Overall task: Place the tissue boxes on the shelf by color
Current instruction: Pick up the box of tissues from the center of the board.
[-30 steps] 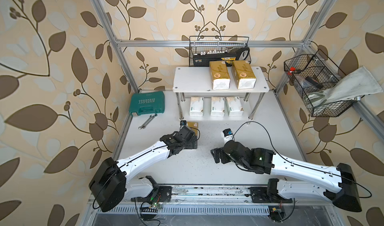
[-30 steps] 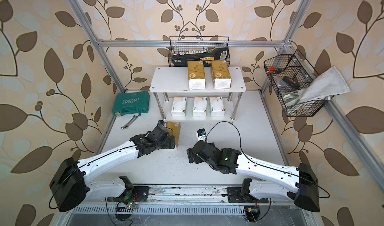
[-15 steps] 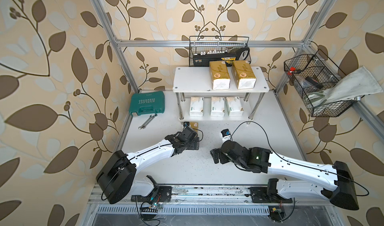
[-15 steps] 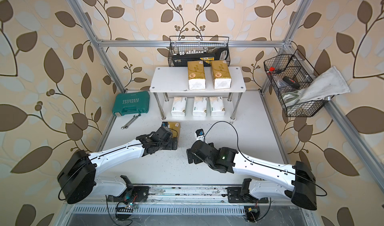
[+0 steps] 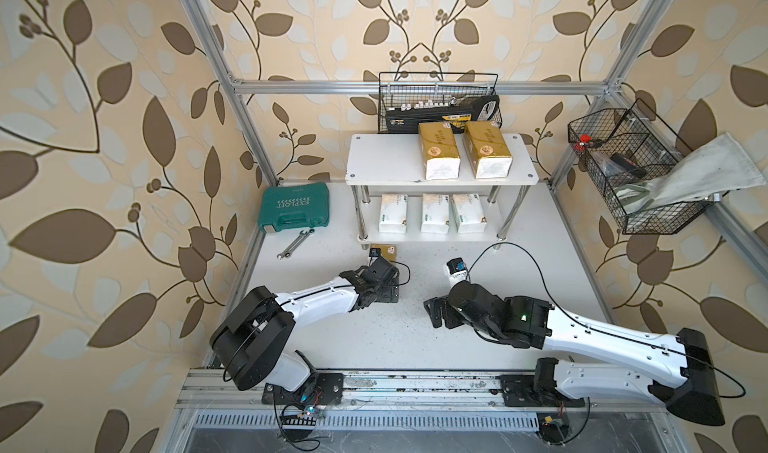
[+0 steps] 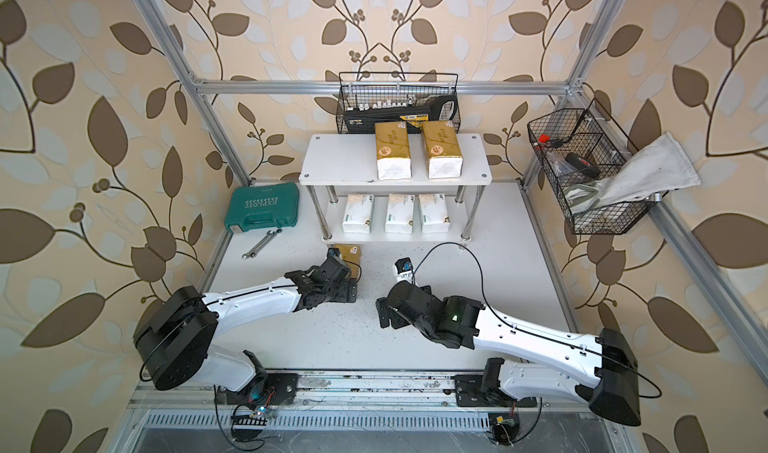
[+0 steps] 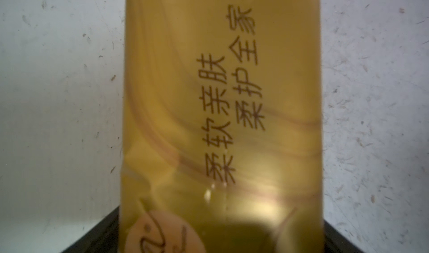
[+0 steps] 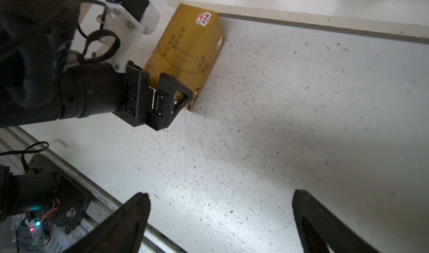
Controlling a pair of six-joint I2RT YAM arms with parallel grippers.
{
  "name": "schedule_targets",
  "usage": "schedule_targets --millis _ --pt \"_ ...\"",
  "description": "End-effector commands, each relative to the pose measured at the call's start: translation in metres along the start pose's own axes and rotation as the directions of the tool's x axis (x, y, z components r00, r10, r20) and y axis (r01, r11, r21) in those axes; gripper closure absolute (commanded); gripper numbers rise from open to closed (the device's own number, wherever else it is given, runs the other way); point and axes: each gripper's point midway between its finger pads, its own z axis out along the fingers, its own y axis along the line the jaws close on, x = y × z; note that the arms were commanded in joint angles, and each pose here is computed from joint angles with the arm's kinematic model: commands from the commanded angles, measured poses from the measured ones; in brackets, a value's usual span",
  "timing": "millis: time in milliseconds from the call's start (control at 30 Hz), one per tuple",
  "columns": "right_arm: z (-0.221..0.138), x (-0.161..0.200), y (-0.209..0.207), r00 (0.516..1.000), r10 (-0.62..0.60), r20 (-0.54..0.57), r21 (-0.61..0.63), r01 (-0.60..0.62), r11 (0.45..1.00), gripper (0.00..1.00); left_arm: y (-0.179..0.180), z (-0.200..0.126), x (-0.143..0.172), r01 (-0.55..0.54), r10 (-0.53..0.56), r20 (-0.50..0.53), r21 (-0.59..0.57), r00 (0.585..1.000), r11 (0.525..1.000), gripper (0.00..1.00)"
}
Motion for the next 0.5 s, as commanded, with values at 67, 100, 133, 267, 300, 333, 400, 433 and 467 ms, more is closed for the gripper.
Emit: schedule_targets --millis 67,100,133,267,300,333,400,433,467 --pt "-0.006 -0.002 -0.002 1.000 -0.004 0.004 0.006 0.004 1.000 0.01 0.004 0.006 -0.006 0.023 -0.021 0.056 -0.032 0.998 0.999 0.01" --pt "-0.005 -0.001 -0.002 1.000 -0.003 0.001 0.006 0.003 1.000 0.01 0.005 0.007 -0.007 0.024 -0.022 0.060 -0.034 0.998 0.999 0.01" --pt "-0.005 0.000 -0.002 1.000 -0.001 -0.002 0.006 0.001 1.000 0.01 0.004 0.008 -0.007 0.024 -0.022 0.063 -0.033 0.998 0.999 0.02" --pt "-0.004 0.003 -0.004 1.000 0.005 -0.012 0.011 -0.004 1.000 0.01 0.004 0.010 -0.005 0.023 -0.021 0.069 -0.024 0.997 0.999 0.07" --pt "-0.004 0.004 -0.004 1.000 0.006 -0.017 0.012 -0.006 1.000 0.01 0.004 0.010 -0.005 0.023 -0.022 0.070 -0.021 0.997 1.000 0.09" --pt "-0.004 0.005 -0.004 1.000 0.009 -0.019 0.011 -0.009 1.000 0.01 0.004 0.010 -0.004 0.023 -0.021 0.070 -0.023 0.997 0.999 0.11" --pt "-0.003 0.007 -0.005 1.000 0.012 -0.024 0.011 -0.012 1.000 0.01 0.004 0.010 -0.004 0.023 -0.021 0.069 -0.018 0.997 1.000 0.15" --pt "-0.003 0.009 -0.006 1.000 0.014 -0.028 0.010 -0.014 1.000 0.01 0.004 0.010 -0.003 0.023 -0.022 0.067 -0.013 0.997 1.000 0.17" --pt "-0.003 0.009 -0.006 0.999 0.015 -0.029 0.011 -0.015 1.000 0.01 0.003 0.009 -0.002 0.021 -0.021 0.065 -0.007 0.998 1.000 0.20"
